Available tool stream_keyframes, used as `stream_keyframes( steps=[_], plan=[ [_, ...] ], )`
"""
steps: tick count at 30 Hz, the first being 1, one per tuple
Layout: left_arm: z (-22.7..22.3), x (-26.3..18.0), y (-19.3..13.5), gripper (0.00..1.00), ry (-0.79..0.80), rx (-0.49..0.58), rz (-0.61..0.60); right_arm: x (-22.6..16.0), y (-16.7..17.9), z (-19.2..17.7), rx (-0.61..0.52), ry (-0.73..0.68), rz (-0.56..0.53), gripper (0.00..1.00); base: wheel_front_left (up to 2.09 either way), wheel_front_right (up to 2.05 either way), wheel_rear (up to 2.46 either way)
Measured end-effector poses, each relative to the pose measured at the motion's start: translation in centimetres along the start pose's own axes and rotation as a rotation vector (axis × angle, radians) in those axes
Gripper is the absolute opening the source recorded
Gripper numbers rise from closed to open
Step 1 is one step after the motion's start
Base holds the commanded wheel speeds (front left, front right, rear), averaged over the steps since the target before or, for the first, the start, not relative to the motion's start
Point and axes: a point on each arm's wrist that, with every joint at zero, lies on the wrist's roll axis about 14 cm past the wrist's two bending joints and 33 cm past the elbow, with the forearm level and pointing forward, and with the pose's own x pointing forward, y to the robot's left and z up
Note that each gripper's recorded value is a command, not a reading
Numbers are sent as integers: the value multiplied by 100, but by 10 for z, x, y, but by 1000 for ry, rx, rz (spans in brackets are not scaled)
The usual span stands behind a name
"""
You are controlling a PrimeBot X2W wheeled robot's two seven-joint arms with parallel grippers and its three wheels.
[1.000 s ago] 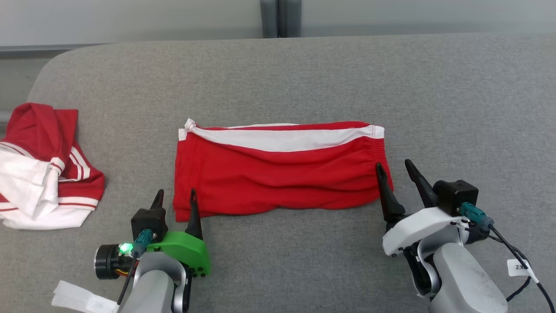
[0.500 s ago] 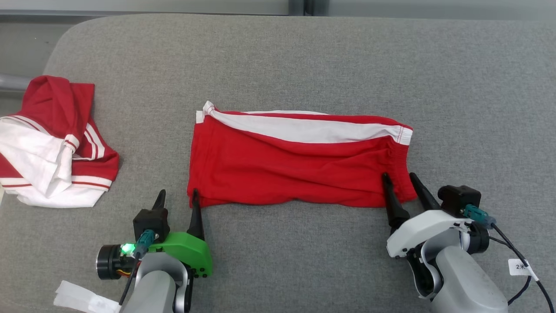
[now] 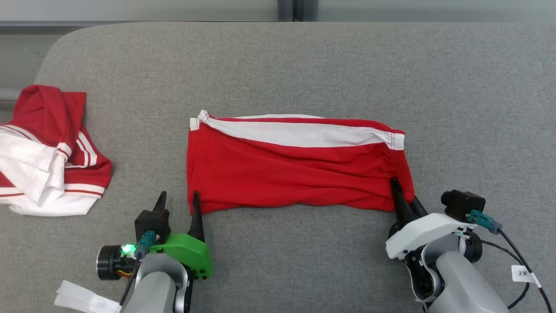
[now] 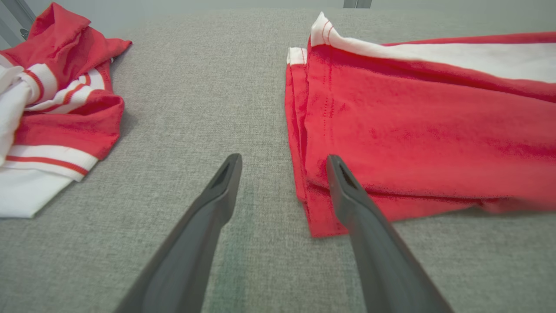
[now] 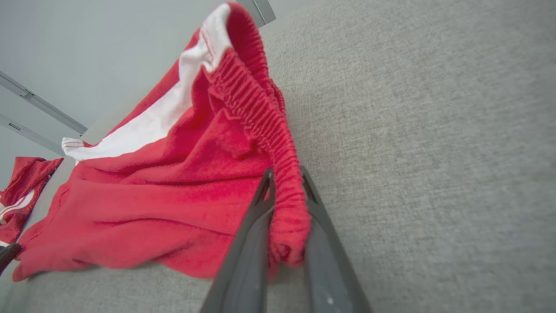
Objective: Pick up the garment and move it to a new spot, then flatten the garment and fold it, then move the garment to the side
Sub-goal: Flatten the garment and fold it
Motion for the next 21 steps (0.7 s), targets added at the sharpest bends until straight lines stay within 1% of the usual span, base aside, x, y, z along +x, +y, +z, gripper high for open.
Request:
stream_keyframes(
  steps=[2,5,8,11,14,16,21],
  plan=[
    [1,0,-1,100,-4,1,-2,-3,-5,4,35,-15,-20,0,0,0,0],
    [3,0,-2,100,-9,0,-5,-6,-12,14,43,-47,-43,0,0,0,0],
    [4,-2,-5,100,-11,0,-13,-9,-16,25,40,-80,-56,0,0,0,0],
    [3,-4,-8,100,-9,0,-24,-10,-11,38,23,-114,-38,0,0,0,0],
    [5,-5,-12,100,-14,-3,-36,-8,9,47,10,-138,23,0,0,0,0],
    [5,-8,-14,100,-13,-6,-42,-5,29,53,2,-151,83,0,0,0,0],
    [4,-14,-11,100,-15,-19,-35,2,79,51,-23,-137,236,0,0,0,0]
  ],
)
